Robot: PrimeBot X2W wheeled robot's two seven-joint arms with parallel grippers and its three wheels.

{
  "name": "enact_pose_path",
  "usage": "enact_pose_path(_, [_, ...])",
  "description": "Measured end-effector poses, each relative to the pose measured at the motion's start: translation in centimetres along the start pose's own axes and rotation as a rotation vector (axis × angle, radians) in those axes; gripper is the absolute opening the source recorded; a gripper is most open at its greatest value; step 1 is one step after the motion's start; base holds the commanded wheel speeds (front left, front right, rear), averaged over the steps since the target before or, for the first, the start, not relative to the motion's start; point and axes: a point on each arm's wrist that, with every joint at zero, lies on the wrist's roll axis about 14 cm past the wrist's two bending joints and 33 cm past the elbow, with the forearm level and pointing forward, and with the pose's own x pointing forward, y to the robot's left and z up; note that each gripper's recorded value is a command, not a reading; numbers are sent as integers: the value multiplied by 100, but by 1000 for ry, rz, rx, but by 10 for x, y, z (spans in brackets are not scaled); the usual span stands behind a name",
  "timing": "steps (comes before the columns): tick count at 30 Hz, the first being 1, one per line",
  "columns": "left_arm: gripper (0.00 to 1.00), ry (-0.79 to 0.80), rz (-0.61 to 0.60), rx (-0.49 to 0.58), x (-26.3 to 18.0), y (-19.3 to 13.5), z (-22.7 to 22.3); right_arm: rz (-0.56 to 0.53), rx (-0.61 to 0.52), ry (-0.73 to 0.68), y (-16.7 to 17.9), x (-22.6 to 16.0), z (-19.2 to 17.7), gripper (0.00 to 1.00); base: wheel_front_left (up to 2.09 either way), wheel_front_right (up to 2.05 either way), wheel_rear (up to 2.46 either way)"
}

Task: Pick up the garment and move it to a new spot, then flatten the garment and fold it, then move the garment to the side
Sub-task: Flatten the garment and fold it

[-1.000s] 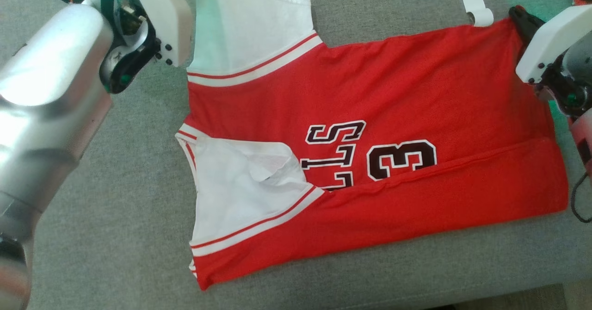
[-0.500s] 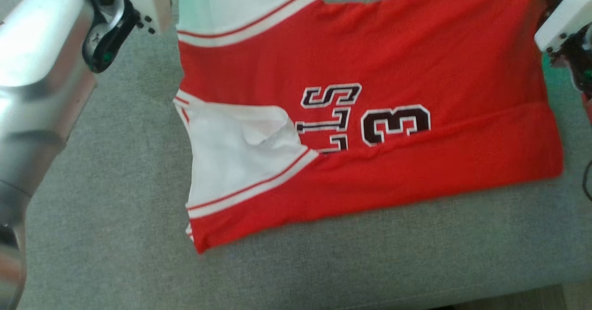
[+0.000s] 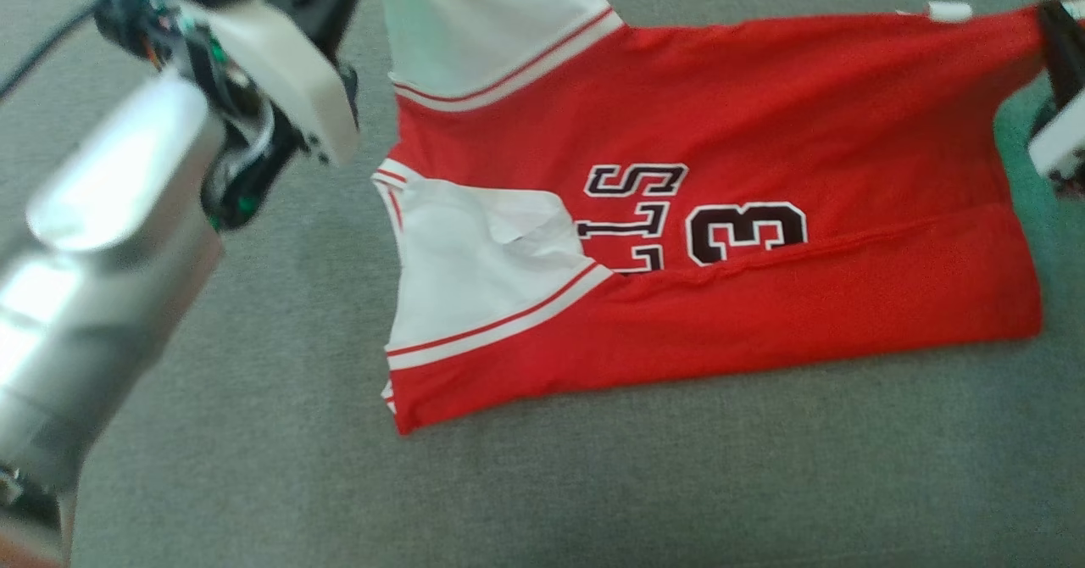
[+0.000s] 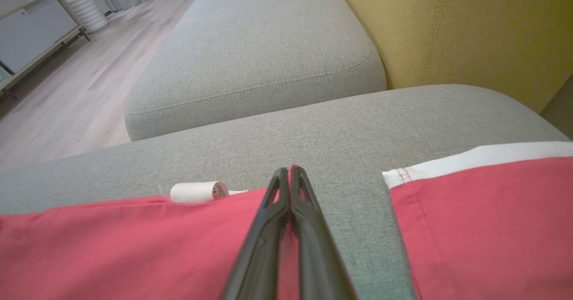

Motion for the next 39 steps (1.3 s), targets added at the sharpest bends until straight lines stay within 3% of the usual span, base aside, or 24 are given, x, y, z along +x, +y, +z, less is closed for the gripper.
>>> enact_pose_path(19, [0,63,44,-145,-105,-48,-64,10,120,-17,-3,-53,-39,0,0,0,0])
enact_pose_path(28, [0,128,40,-237,-130,-83,-100,-15,176,4,-10,-81,-69,0,0,0,0])
enact_pose_path(39, [0,167,53,-316,-142,-100,-125,-26,209,61,-4,-99,-99,0,0,0,0])
